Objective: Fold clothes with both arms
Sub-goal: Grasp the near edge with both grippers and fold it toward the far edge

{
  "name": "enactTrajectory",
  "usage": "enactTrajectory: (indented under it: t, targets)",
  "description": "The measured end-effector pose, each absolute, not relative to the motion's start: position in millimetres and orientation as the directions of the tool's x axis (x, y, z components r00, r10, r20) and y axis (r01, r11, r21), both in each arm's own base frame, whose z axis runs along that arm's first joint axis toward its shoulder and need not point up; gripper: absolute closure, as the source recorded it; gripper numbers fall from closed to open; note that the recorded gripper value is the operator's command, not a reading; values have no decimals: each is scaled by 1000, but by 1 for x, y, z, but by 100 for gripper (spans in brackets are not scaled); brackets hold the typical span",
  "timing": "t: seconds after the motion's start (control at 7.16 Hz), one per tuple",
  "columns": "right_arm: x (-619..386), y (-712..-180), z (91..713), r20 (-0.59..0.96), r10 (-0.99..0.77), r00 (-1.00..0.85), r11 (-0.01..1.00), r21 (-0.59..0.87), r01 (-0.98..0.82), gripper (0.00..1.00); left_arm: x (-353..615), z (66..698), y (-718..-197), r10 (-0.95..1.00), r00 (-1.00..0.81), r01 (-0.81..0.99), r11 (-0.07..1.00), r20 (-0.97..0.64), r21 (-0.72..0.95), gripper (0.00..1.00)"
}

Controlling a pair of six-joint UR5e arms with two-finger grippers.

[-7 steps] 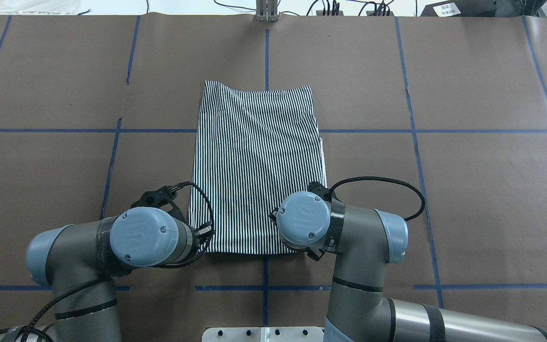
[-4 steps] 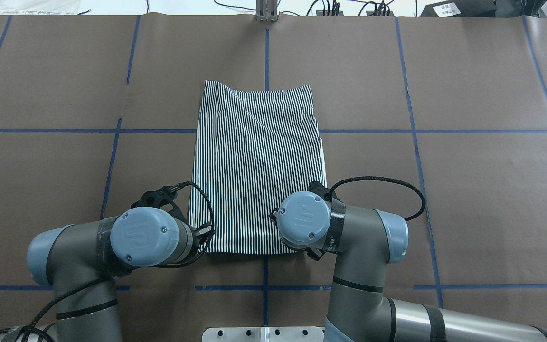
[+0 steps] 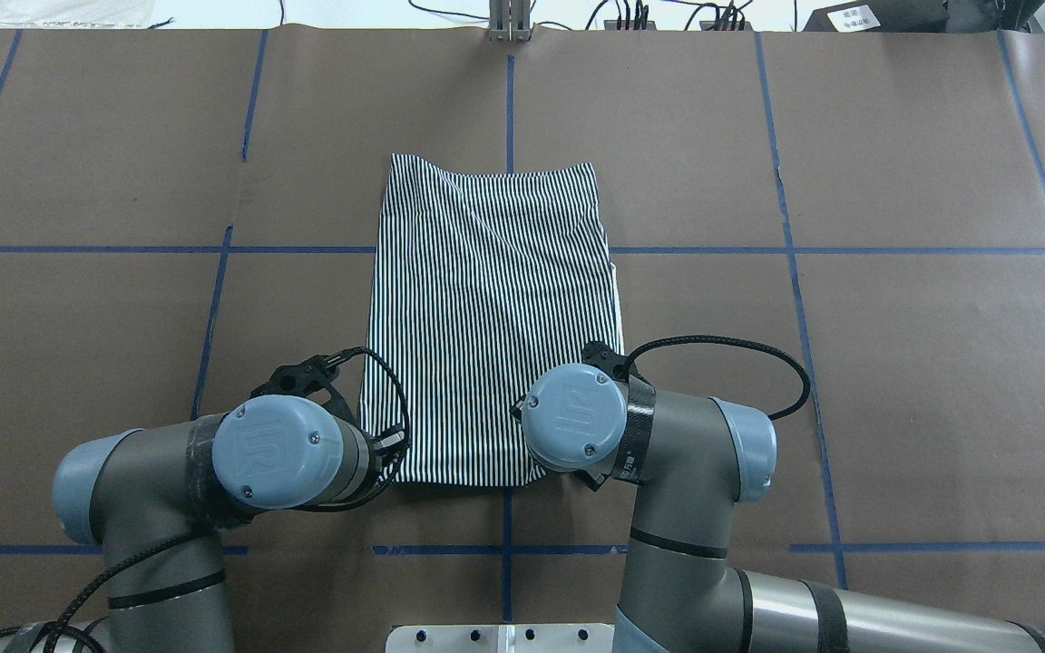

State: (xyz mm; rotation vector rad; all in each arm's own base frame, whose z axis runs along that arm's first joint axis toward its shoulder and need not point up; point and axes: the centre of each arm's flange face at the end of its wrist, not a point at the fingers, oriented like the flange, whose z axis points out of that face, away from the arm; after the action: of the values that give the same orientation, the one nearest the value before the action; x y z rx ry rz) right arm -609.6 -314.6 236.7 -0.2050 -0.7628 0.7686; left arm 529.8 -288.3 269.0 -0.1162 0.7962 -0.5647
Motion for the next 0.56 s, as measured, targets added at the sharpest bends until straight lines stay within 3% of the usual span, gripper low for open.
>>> enactTrajectory:
  t: [0.56]
  targets:
    - [-577,-305,217,590,675,442,731,-455,-509,100,522,256,-284,-517,541,425,849,-663,-315,100]
